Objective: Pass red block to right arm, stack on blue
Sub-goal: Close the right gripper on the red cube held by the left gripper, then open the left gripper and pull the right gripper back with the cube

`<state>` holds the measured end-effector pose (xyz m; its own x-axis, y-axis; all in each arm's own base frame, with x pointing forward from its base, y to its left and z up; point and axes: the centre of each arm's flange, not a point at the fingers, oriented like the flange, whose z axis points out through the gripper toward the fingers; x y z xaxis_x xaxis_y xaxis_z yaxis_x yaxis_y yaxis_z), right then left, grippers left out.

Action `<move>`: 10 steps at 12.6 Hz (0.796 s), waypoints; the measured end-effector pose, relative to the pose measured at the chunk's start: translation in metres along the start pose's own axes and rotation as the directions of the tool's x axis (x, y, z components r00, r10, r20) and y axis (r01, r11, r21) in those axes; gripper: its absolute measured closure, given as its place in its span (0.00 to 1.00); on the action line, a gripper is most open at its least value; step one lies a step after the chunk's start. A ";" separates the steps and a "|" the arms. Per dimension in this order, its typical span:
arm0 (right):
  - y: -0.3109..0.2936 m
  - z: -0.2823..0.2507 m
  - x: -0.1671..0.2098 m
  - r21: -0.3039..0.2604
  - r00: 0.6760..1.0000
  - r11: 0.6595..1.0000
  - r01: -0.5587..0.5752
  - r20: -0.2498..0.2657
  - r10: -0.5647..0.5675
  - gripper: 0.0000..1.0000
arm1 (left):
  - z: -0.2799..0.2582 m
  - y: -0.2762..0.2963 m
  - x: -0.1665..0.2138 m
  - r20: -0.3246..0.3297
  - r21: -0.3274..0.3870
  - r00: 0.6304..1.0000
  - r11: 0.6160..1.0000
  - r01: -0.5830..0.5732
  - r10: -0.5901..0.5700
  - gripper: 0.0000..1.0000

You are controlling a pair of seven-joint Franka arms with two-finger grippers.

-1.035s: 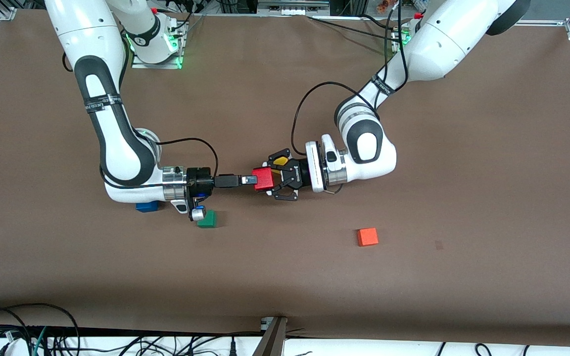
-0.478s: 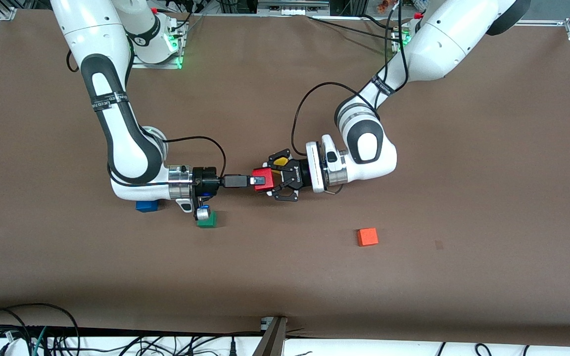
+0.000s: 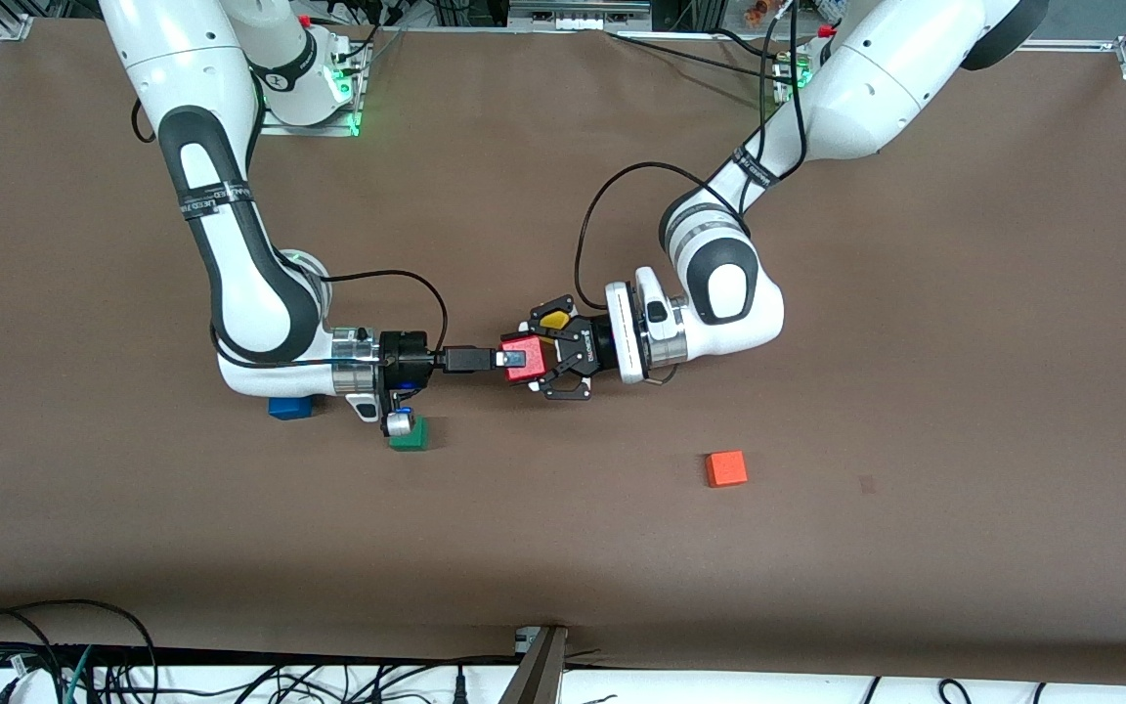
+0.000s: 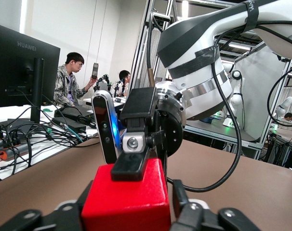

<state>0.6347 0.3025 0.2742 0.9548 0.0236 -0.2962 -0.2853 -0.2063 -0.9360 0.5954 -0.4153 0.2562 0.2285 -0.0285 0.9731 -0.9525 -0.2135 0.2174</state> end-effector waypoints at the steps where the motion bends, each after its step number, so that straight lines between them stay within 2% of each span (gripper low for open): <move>1: 0.000 -0.001 0.001 -0.001 1.000 1.000 0.000 -0.003 0.000 0.44 | 0.001 0.000 0.001 -0.003 -0.001 1.000 1.000 -0.001 0.001 0.14; 2: 0.000 -0.004 0.002 -0.003 1.000 1.000 0.001 -0.008 -0.001 0.44 | 0.000 0.000 0.001 -0.003 -0.001 1.000 1.000 0.000 0.000 0.04; 3: 0.000 -0.009 0.004 -0.012 1.000 1.000 0.004 -0.016 -0.005 0.44 | 0.000 -0.001 0.002 -0.005 0.000 1.000 1.000 0.003 -0.003 0.00; 5: 0.001 -0.033 0.011 -0.075 0.999 0.997 0.029 -0.036 -0.032 0.44 | -0.004 -0.005 0.006 -0.013 0.005 1.000 1.000 0.015 -0.015 0.00; 8: -0.006 -0.079 0.020 -0.240 0.993 0.966 0.098 -0.042 -0.111 0.44 | -0.014 -0.015 0.018 -0.005 0.005 1.000 1.000 0.024 -0.024 0.00; 10: -0.015 -0.111 0.021 -0.393 0.984 0.906 0.154 -0.018 -0.175 0.44 | -0.031 -0.030 0.022 0.040 -0.006 0.999 1.000 0.001 -0.001 0.00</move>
<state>0.6679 0.1970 0.3029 0.9913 0.0420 -0.1248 -0.0791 -0.5681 -0.8192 0.6228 -0.3795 0.2732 0.2373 -0.0676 0.9691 -0.9535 -0.2072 0.2190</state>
